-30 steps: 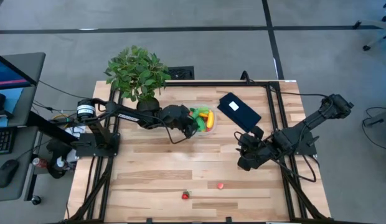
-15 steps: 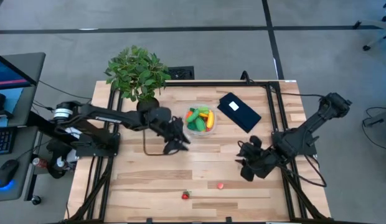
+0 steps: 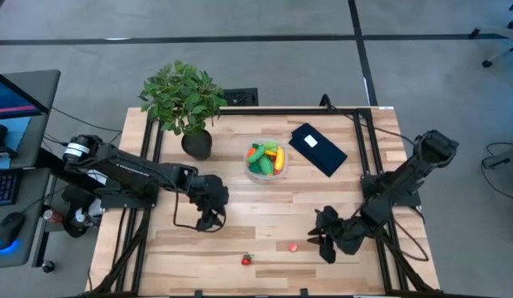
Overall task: Pick and placing Produce into tupperware
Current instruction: Put the pink peach into the transparent bin
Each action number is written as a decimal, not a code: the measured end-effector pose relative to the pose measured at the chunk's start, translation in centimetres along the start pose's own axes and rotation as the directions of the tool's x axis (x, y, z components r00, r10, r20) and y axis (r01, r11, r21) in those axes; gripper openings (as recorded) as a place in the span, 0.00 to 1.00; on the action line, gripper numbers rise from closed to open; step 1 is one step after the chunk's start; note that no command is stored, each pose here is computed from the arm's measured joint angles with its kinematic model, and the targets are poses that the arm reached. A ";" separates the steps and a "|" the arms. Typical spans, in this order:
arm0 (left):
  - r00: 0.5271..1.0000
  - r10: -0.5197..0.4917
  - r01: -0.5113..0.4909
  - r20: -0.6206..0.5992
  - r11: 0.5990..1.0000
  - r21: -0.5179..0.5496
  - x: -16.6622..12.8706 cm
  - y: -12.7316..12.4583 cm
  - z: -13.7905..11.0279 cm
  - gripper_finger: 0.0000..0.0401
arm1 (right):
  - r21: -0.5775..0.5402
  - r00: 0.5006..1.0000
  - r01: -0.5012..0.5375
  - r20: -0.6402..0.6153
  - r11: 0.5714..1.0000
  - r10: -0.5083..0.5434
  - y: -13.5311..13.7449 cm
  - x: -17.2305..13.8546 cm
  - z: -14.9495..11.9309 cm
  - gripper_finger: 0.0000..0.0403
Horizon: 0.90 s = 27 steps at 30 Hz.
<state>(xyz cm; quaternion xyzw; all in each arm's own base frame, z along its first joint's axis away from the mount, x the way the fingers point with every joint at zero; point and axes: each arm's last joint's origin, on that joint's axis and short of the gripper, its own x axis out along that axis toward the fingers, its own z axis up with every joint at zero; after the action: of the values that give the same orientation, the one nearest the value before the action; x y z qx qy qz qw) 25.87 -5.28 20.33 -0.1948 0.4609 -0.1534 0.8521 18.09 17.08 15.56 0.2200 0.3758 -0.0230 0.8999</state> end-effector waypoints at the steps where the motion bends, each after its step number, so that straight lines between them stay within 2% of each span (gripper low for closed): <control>1: 1.000 0.001 -0.001 -0.003 1.000 -0.005 0.1 -0.1 -0.2 0.49 | -0.003 1.000 -0.005 -0.002 1.000 0.005 0.2 0.5 -0.3 0.27; 8: 0.999 0.004 -0.006 -0.034 0.999 -0.052 0.5 -0.5 -0.9 0.49 | -0.031 0.999 -0.049 0.006 0.998 0.049 0.8 3.5 -1.9 0.32; 15: 0.999 -0.004 0.001 -0.038 0.995 -0.102 0.5 -0.5 -0.9 0.49 | -0.059 0.998 -0.031 -0.055 0.998 0.028 0.4 5.1 -3.2 0.49; 20: 0.999 -0.009 0.003 -0.041 0.990 -0.143 0.5 -0.5 -0.9 0.49 | -0.094 0.999 -0.033 -0.035 0.995 0.030 0.5 5.7 -3.5 0.59; 27: 0.999 -0.014 0.006 -0.045 0.985 -0.174 0.6 -0.6 -1.0 0.49 | -0.199 1.000 -0.016 -0.006 0.980 0.015 0.3 6.2 -3.6 0.62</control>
<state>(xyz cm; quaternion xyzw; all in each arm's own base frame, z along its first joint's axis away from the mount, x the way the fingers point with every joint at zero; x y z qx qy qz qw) 25.26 -6.29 19.72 -0.2668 0.4912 -0.1213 0.8203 20.21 19.64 9.22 0.1317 0.3766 0.0225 0.9167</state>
